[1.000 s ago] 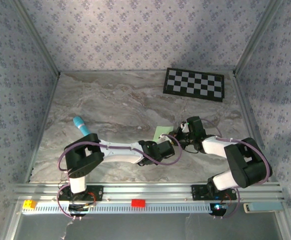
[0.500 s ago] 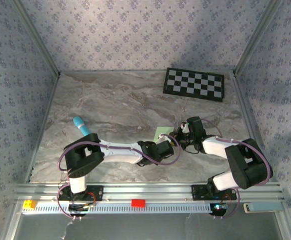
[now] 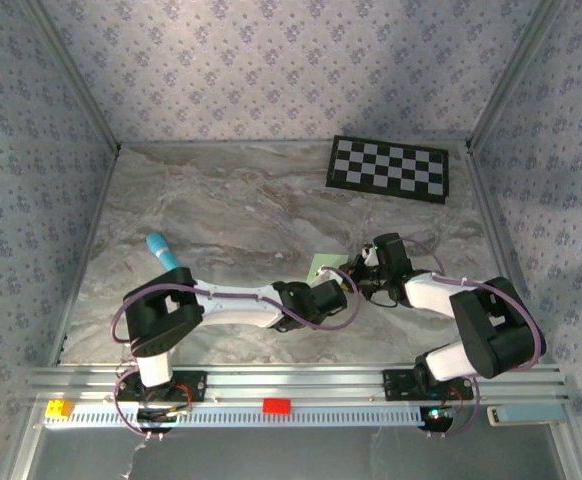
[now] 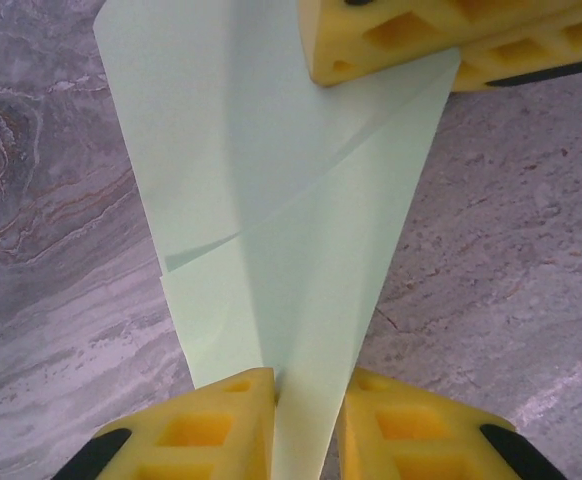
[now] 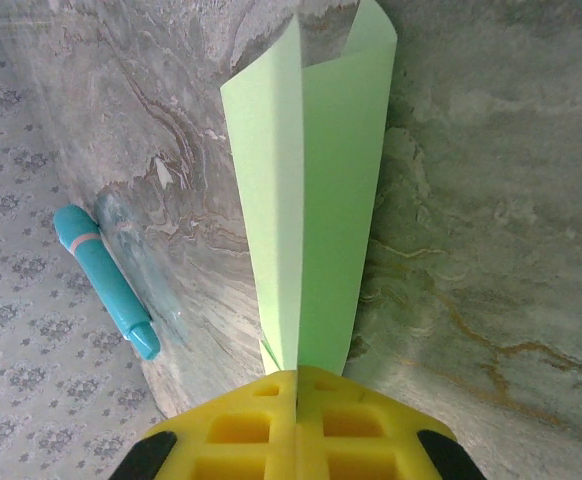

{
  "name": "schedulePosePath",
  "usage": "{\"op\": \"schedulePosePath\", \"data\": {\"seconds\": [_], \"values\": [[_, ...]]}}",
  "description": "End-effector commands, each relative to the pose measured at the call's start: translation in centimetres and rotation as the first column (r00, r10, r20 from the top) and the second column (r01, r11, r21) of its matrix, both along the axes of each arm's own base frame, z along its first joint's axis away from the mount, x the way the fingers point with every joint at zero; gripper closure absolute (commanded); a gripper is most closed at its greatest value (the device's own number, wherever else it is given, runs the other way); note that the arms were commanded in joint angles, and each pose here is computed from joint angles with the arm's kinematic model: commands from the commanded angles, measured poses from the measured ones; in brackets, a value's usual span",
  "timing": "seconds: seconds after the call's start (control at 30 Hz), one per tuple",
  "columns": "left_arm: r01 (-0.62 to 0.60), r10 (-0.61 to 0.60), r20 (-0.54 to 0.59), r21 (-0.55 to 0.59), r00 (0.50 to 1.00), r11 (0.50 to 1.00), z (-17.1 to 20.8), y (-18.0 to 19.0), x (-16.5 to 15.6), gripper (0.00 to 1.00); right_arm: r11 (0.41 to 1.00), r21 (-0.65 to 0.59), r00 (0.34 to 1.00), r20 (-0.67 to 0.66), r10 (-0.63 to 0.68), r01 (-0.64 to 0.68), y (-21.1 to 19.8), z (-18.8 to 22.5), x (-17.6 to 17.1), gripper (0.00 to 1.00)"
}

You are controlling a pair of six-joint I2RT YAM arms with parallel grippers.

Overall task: Fold a paper plane with a square sheet of paper (pick it up from the middle)
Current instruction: Fold the wing for the fifth time at the center of the table.

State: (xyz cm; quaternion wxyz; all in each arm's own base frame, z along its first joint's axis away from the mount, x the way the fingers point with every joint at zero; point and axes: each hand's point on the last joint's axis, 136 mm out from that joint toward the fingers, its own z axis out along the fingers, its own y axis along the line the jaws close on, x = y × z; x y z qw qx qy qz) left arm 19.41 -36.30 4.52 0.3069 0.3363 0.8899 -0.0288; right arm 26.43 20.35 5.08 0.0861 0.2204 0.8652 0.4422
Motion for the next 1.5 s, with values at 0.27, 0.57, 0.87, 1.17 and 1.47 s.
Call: {"op": "schedulePosePath", "data": {"seconds": [0.27,0.57,0.87,1.17,1.47], "values": [[0.012,-0.012,0.026,-0.020,1.000,1.000,1.24,0.04,0.23,0.84,1.000,-0.012,1.000,0.010,0.010,-0.010,0.15,0.36,0.21,0.99],[0.022,-0.021,0.029,-0.014,0.999,1.000,1.36,-0.12,0.26,0.86,1.000,-0.009,1.000,0.011,0.013,-0.012,0.25,0.57,0.28,0.99],[0.023,-0.023,0.027,-0.018,0.999,1.000,1.36,-0.11,0.19,0.87,1.000,-0.010,1.000,0.009,0.014,-0.014,0.20,0.49,0.17,0.99],[0.053,-0.051,0.039,-0.036,0.998,0.998,1.88,-0.86,0.08,0.81,1.000,-0.010,1.000,0.011,0.013,-0.013,0.19,0.46,0.21,0.99],[0.061,-0.061,0.031,-0.004,0.998,0.998,1.23,-0.65,-0.06,0.88,1.000,-0.006,1.000,0.011,0.014,-0.014,0.27,0.53,0.21,0.99]]}}
